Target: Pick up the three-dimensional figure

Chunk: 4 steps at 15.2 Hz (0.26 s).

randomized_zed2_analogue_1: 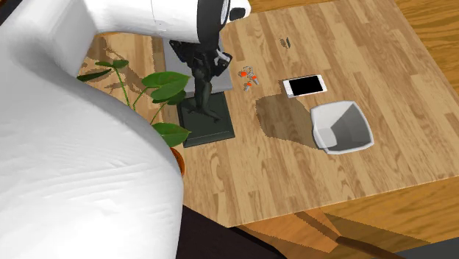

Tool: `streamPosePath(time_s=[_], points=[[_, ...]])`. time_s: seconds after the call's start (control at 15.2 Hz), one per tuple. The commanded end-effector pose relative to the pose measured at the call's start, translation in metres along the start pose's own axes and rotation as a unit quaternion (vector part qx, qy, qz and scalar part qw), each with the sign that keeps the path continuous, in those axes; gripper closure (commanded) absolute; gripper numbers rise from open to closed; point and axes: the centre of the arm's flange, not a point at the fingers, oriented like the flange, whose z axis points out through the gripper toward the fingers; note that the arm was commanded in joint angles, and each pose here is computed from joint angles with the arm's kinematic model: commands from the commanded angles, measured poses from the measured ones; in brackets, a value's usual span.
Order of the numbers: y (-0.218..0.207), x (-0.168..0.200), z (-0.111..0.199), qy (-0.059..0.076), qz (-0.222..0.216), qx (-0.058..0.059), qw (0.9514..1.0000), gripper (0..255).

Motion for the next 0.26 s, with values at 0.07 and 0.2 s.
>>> streamPosePath(time_s=[0.07,0.2], points=[[-0.0014,-0.0007,-0.0167,0.001,0.000,0.000,1.0000,255],[-0.0014,-0.0007,-0.0175,0.001,0.000,0.000,1.0000,255]])
